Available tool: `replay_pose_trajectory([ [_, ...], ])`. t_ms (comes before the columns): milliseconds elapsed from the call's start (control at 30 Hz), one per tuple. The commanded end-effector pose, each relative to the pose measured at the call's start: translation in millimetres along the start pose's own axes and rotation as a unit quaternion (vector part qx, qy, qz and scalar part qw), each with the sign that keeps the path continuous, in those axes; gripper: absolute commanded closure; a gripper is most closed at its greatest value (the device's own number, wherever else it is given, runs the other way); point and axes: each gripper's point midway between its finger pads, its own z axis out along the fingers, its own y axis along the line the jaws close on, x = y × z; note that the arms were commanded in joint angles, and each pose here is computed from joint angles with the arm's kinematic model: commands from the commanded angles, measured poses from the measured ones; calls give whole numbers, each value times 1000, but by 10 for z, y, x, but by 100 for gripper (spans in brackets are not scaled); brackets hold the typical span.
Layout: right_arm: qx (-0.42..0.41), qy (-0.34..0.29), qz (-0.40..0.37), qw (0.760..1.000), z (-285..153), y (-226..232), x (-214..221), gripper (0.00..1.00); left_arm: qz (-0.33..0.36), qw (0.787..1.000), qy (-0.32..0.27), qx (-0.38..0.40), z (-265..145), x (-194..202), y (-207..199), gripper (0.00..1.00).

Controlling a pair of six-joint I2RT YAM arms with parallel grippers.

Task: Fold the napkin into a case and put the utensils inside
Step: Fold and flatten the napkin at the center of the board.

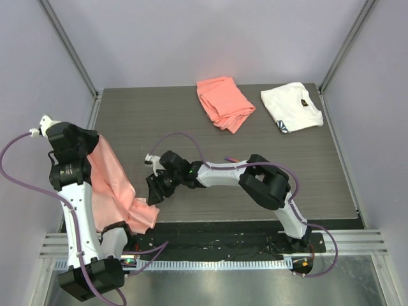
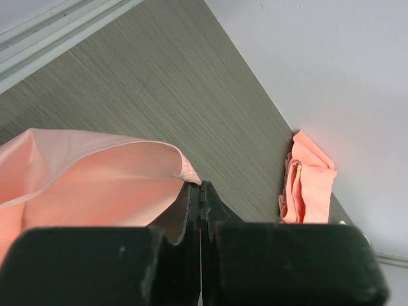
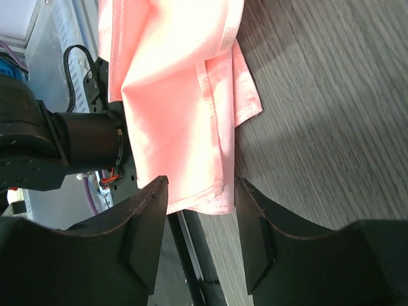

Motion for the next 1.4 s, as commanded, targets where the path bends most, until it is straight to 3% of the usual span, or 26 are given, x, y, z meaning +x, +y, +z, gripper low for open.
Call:
replay_pose_trajectory([
  [0, -22, -13, -21, 999, 76, 140, -155, 50, 3, 999, -20, 27, -86, -90, -123, 100],
  [367, -27, 4, -11, 1000, 136, 111, 54, 60, 5, 999, -24, 29, -142, -116, -142, 100],
  [1367, 24, 43, -13, 999, 236, -188, 442, 57, 12, 999, -25, 25, -134, -119, -123, 100],
])
